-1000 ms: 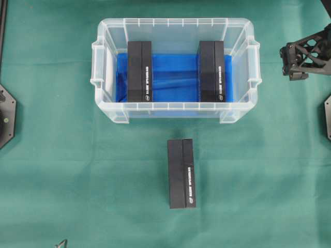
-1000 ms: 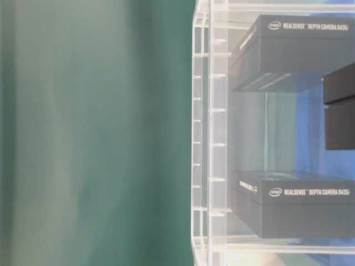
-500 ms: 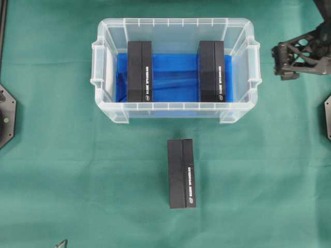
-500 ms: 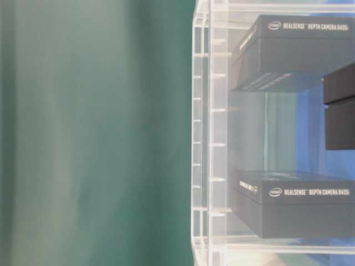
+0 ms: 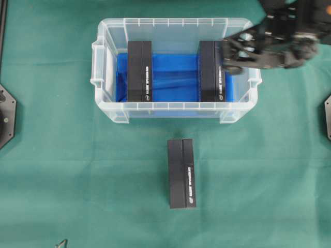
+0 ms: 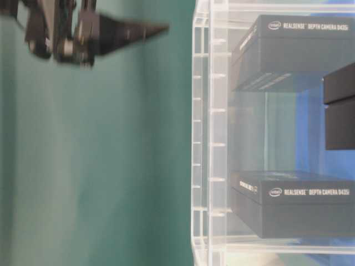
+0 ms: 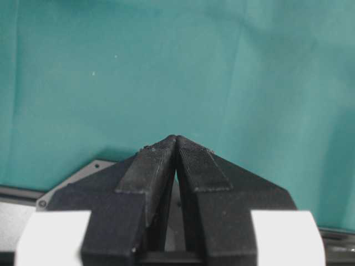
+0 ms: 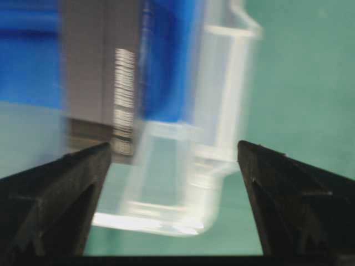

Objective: Take the box out of the case with the right arm.

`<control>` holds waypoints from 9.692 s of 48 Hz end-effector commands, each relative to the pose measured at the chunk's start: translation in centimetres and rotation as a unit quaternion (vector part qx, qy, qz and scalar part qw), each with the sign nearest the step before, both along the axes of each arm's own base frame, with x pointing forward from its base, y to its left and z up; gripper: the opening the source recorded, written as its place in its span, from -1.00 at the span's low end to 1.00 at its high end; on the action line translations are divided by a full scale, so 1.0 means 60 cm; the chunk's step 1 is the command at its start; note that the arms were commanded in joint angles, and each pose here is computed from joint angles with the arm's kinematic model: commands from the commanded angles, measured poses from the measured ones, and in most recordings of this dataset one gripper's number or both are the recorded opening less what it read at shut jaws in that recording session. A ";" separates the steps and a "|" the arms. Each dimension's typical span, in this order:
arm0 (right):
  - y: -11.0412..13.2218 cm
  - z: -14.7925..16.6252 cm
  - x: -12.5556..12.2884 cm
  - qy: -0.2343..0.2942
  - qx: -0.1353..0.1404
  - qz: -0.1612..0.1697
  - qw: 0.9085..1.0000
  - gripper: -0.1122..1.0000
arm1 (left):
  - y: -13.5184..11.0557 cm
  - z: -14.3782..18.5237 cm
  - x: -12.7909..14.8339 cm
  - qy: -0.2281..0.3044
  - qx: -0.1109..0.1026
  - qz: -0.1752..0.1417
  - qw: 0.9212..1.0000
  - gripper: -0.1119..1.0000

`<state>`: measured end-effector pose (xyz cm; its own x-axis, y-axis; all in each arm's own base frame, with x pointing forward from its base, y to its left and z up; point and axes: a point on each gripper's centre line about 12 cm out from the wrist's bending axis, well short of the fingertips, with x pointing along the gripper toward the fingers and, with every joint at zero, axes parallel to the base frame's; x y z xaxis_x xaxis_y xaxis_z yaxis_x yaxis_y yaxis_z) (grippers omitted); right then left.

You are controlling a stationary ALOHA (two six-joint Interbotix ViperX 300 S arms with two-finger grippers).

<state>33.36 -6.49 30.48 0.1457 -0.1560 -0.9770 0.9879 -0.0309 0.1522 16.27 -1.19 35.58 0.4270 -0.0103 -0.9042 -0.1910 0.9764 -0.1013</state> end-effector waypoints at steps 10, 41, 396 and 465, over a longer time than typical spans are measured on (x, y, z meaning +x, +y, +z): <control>-0.003 0.027 0.101 -0.039 -0.007 0.012 0.999 0.82 | 0.001 0.014 0.002 -0.015 0.000 0.003 1.000 -0.77; -0.015 0.007 0.287 -0.092 -0.016 0.056 0.994 0.83 | 0.001 0.016 -0.001 -0.018 -0.001 0.003 1.000 -0.77; -0.011 0.146 0.264 -0.082 -0.017 -0.001 0.996 0.42 | 0.000 0.017 -0.002 -0.018 -0.004 0.003 1.000 -0.77; 0.025 0.145 0.269 -0.085 -0.009 -0.005 0.996 0.42 | 0.001 0.017 -0.002 -0.018 -0.003 0.003 1.000 -0.77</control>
<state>51.01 -6.12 35.03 0.2159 -0.1714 -0.9613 0.9722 -0.0537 0.2279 15.99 -1.16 35.78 0.4380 -0.0113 -0.8989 -0.1951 0.9749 -0.1073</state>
